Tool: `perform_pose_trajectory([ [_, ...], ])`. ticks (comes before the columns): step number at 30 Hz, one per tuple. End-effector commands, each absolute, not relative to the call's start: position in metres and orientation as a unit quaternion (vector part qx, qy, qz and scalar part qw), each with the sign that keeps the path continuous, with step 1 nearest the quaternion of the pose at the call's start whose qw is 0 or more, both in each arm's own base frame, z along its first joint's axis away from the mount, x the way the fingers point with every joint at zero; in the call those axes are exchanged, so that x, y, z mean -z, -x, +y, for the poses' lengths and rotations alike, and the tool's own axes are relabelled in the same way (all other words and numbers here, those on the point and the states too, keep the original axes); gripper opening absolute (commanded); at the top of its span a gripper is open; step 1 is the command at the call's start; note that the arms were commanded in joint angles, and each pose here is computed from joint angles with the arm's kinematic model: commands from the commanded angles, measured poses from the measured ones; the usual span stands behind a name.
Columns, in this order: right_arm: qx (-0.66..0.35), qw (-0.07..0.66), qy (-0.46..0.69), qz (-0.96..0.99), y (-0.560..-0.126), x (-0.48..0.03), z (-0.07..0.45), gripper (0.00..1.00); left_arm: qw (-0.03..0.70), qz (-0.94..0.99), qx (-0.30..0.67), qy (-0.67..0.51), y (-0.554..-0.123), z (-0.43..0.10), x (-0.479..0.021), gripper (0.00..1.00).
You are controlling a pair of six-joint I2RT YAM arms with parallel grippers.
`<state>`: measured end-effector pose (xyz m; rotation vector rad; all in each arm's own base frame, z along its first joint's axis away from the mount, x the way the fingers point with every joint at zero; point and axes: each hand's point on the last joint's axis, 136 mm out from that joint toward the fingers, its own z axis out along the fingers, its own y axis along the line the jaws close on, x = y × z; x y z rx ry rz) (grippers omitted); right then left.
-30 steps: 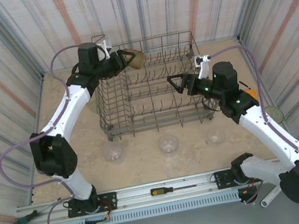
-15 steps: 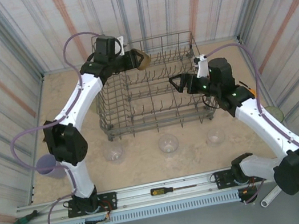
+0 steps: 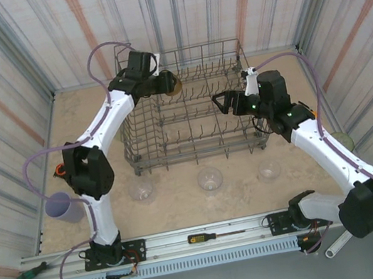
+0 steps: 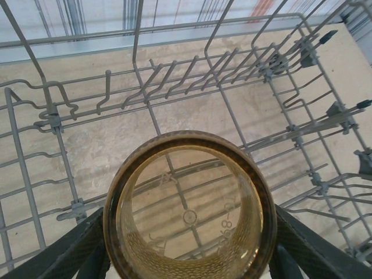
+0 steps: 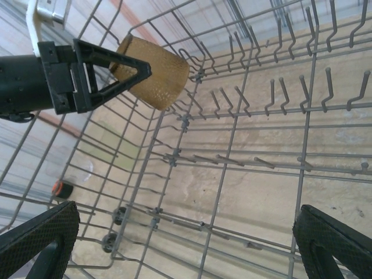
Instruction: Load the cups into the dish rack
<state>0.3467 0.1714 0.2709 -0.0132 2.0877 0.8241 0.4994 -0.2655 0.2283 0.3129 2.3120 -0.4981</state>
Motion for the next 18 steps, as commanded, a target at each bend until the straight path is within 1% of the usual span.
perform_pose_trajectory([
  [1,-0.312,0.447,0.011,0.838,-0.353,-0.276,0.166,0.99,0.384,0.897,0.169,-0.139,-0.506,-0.267,-0.231,0.36],
  [13,-0.312,0.443,0.011,0.840,-0.364,-0.274,0.165,0.99,0.392,0.895,0.133,-0.168,-0.515,-0.277,-0.220,0.36],
  [14,-0.310,0.443,0.011,0.841,-0.365,-0.273,0.165,0.99,0.379,0.901,0.127,-0.169,-0.519,-0.278,-0.203,0.36],
  [18,-0.310,0.445,0.010,0.840,-0.368,-0.272,0.164,0.99,0.379,0.901,0.122,-0.172,-0.523,-0.280,-0.196,0.36],
])
